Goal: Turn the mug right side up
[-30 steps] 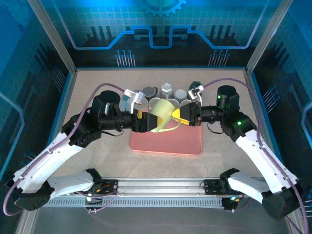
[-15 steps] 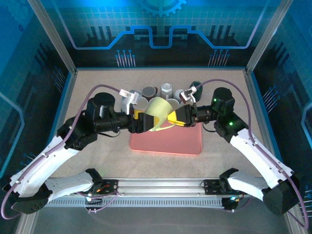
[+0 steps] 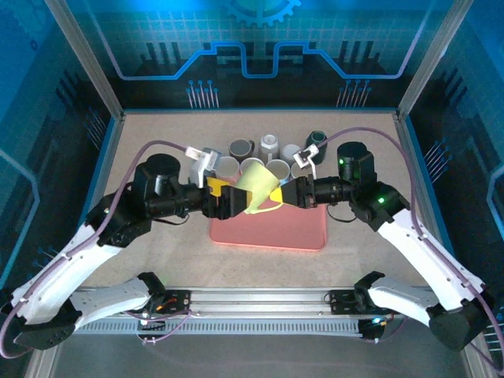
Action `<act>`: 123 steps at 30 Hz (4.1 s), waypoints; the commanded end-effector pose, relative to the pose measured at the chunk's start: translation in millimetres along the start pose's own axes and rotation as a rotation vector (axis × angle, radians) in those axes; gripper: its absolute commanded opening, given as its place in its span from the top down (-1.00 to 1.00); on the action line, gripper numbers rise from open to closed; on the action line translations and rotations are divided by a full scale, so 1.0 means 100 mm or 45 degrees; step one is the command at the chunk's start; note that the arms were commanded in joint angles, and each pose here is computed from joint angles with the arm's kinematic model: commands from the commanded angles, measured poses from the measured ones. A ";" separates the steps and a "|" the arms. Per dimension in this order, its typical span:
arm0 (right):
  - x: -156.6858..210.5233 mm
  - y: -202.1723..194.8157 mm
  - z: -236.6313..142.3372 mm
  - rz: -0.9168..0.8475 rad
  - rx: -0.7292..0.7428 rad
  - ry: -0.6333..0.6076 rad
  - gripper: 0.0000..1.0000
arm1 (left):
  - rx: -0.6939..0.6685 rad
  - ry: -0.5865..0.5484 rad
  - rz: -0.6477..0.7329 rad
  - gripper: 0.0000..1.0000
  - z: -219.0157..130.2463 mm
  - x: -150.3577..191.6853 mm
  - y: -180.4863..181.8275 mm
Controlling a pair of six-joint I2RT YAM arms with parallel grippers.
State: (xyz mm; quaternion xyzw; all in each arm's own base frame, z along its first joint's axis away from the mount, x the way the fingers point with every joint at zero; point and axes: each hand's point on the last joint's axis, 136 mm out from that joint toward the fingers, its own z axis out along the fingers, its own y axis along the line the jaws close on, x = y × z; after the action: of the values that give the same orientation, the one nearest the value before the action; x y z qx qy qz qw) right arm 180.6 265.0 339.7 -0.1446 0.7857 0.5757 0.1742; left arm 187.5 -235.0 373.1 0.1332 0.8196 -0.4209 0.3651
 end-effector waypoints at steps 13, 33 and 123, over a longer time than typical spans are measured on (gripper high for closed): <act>0.00 -0.69 0.64 -1.179 0.817 -0.159 1.00 | -0.758 -0.239 -0.214 -0.98 -0.87 0.16 1.11; -0.34 -1.77 1.81 -1.167 1.082 -0.136 1.00 | -0.808 -0.094 -0.133 -0.98 -1.12 0.38 1.12; 0.07 -0.79 -0.71 -0.291 1.088 -0.073 -0.30 | -1.280 0.229 -0.650 -0.98 1.00 -0.52 3.75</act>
State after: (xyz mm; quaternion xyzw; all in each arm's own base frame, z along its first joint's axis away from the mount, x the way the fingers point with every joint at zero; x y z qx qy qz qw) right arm 204.7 179.9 284.6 -0.1409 0.9240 0.1789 0.3071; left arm 460.5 -75.0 152.4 -0.2327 0.9511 -0.0247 0.2014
